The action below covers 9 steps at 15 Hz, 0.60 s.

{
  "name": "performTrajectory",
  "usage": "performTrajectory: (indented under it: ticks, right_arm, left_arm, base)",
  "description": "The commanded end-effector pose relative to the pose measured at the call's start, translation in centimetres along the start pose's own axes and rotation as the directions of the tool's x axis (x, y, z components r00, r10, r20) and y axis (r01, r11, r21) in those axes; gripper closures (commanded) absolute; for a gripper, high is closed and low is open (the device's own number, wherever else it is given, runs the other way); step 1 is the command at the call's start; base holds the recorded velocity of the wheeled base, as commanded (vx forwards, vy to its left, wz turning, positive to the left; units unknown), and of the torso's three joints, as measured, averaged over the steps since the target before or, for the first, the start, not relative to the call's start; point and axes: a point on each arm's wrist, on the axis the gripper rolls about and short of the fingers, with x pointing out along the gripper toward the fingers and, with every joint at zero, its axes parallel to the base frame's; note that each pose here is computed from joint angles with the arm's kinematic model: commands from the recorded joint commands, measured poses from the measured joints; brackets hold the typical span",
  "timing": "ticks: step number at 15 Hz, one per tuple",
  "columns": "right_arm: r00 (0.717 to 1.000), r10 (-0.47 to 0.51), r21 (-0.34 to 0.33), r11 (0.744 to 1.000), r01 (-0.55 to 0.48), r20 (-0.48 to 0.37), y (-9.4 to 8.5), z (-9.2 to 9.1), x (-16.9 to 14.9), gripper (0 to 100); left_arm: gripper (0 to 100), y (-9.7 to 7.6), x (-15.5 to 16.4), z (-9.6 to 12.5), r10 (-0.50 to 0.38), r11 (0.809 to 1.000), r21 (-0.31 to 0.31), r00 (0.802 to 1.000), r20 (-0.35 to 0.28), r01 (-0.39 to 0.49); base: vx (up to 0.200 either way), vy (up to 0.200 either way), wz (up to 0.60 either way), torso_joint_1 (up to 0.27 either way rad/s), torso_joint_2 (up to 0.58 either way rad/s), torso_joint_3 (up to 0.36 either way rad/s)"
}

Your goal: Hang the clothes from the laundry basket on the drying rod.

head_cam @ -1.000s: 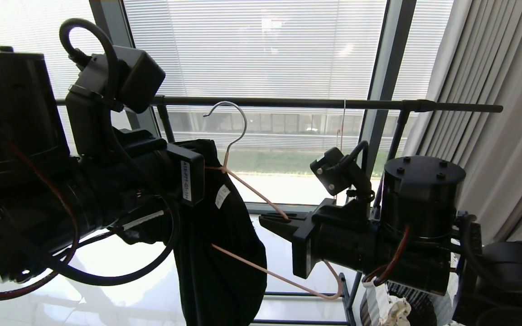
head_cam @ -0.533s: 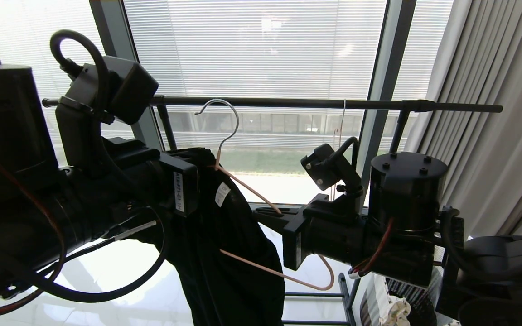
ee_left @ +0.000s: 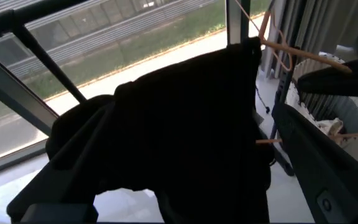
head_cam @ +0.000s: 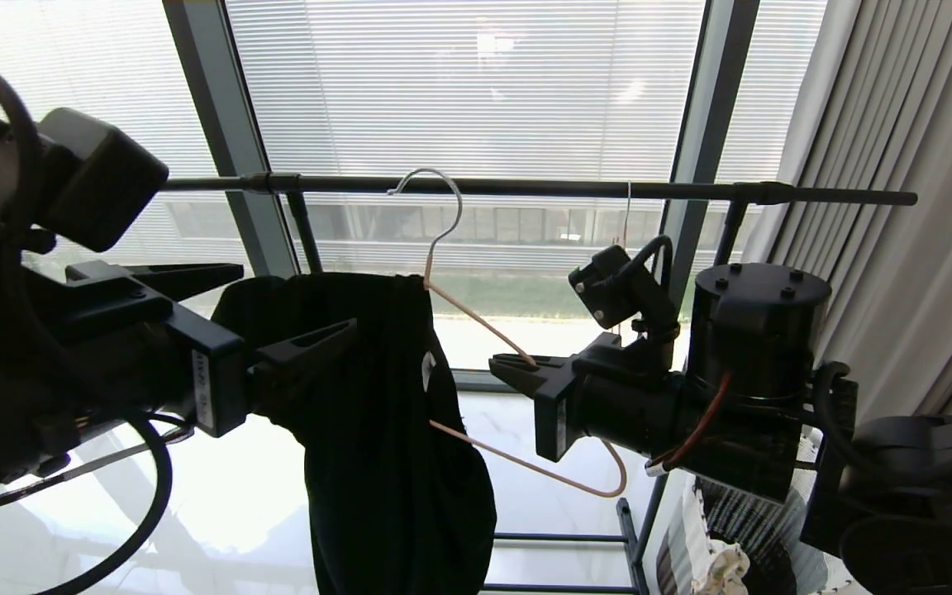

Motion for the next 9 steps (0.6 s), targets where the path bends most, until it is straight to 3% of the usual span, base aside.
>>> performTrajectory:
  ticks: [1,5,7,8,9]
  right_arm:
    - [1.0,-0.012,-0.001,1.0,0.012,0.015,-0.3,0.5,-0.4,100]
    - [0.999,-0.036,-0.071,0.997,0.038,0.031,-1.0,1.0,-2.4,100]
    - [1.0,-0.021,-0.117,0.993,0.021,0.005,-1.4,0.4,-4.1,100]
    - [1.0,0.014,-0.152,0.988,-0.018,-0.023,-1.5,-0.4,-5.7,100]
    - [0.998,0.033,-0.179,0.983,-0.041,-0.044,-1.3,-0.9,-6.6,100]
  left_arm:
    - [0,0.8,-2.0,0.1,0.023,1.0,-0.013,0.999,0.036,-0.023]
    - [0,1.2,-2.6,-0.7,0.039,0.999,-0.018,0.999,0.025,-0.039]
    - [0,0.9,-3.1,-1.8,-0.053,0.999,0.005,0.998,0.027,0.053]
    - [0,0.5,-3.7,-2.7,-0.163,0.986,0.055,0.986,0.04,0.161]
    - [0,0.3,-3.7,-3.3,-0.216,0.973,0.089,0.976,0.035,0.213]
  base:
    - [0.0,0.0,0.0,0.0,0.0,0.0]
    - [0.0,0.0,0.0,0.0,0.0,0.0]
    - [0.0,0.0,0.0,0.0,0.0,0.0]
    - [0.0,0.0,0.0,0.0,0.0,0.0]
    - [0.0,0.0,0.0,0.0,0.0,0.0]
